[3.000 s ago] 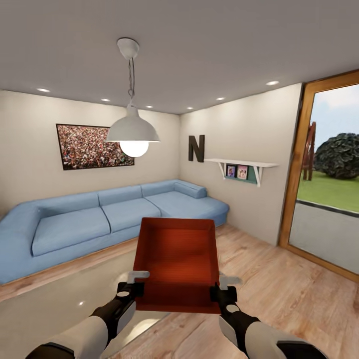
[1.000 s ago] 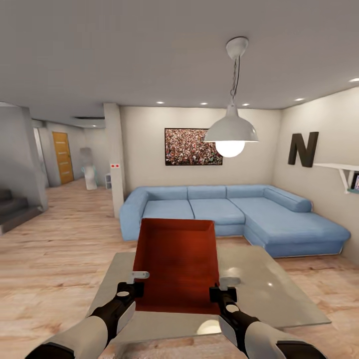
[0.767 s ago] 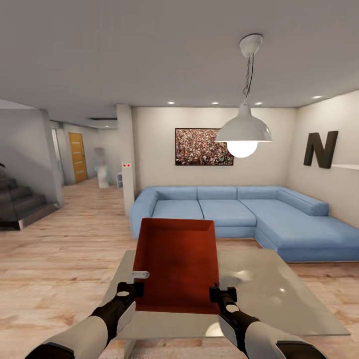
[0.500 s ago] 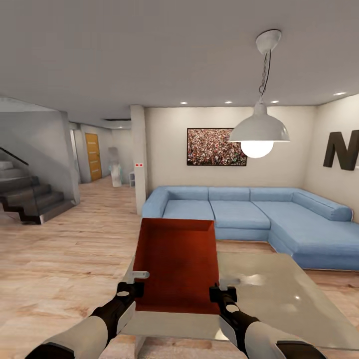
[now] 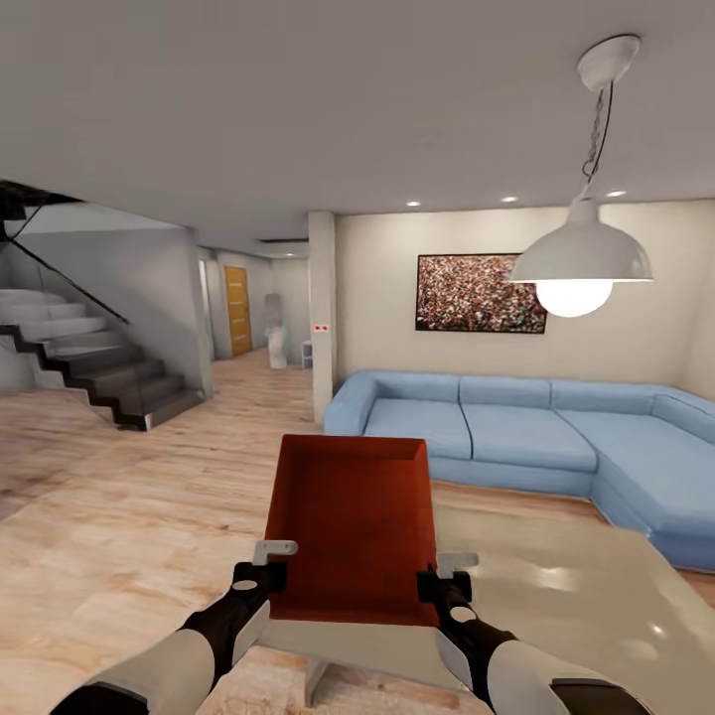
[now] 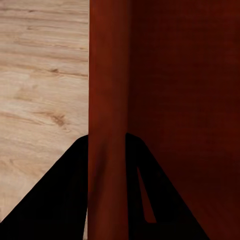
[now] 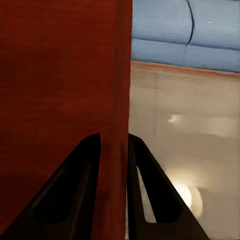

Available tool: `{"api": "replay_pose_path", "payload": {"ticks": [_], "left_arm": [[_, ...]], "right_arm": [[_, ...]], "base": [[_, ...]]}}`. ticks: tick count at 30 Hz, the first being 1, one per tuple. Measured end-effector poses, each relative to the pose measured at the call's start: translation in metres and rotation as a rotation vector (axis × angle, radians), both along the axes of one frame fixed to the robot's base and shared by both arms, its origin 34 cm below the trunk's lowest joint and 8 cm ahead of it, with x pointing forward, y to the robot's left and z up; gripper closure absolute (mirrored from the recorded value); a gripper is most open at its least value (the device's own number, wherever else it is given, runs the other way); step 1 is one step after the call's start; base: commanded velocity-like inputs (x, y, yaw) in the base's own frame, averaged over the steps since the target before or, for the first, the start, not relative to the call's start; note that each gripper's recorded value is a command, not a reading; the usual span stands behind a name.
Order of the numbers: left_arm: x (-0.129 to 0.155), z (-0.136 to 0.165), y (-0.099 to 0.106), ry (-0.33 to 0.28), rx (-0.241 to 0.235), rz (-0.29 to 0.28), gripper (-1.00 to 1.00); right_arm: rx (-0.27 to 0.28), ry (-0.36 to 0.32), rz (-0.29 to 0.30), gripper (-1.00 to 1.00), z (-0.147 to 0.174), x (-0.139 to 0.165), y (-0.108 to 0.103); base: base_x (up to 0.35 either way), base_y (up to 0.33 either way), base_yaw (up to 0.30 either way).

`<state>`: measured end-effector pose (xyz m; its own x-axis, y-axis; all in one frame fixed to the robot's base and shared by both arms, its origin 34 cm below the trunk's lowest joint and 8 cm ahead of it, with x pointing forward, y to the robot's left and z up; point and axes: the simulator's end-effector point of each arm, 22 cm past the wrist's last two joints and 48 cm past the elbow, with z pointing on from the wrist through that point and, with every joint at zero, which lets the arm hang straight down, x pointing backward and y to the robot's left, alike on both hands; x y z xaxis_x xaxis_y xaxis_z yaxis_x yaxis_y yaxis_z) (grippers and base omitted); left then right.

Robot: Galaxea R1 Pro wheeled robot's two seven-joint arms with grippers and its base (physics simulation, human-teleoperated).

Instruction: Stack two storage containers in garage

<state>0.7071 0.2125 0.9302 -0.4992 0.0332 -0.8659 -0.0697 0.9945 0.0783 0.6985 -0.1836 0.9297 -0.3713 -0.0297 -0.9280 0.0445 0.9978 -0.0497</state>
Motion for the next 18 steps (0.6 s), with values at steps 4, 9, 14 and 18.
{"api": "replay_pose_path", "payload": {"ticks": [4,9,14,18], "left_arm": [[-0.0001,-0.0001,0.0,0.0,0.0,0.0,1.0],[0.0,0.0001,0.0,0.0,0.0,0.0,1.0],[0.0001,0.0002,0.0003,-0.001,0.001,0.0,1.0],[0.0001,0.0002,0.0004,0.0,0.001,0.0,1.0]], "right_arm": [[0.0,0.0,0.0,1.0,-0.0001,0.0,0.0],[0.0,0.0,0.0,1.0,0.0,0.0,0.0],[0.0,0.0,-0.001,1.0,0.0001,-0.0001,0.0003],[-0.001,0.0,-0.002,1.0,0.0001,-0.0001,0.0005]], "base": [[0.0,0.0,0.3],[0.0,0.0,0.3],[0.0,0.0,0.3],[0.0,0.0,0.3]]}}
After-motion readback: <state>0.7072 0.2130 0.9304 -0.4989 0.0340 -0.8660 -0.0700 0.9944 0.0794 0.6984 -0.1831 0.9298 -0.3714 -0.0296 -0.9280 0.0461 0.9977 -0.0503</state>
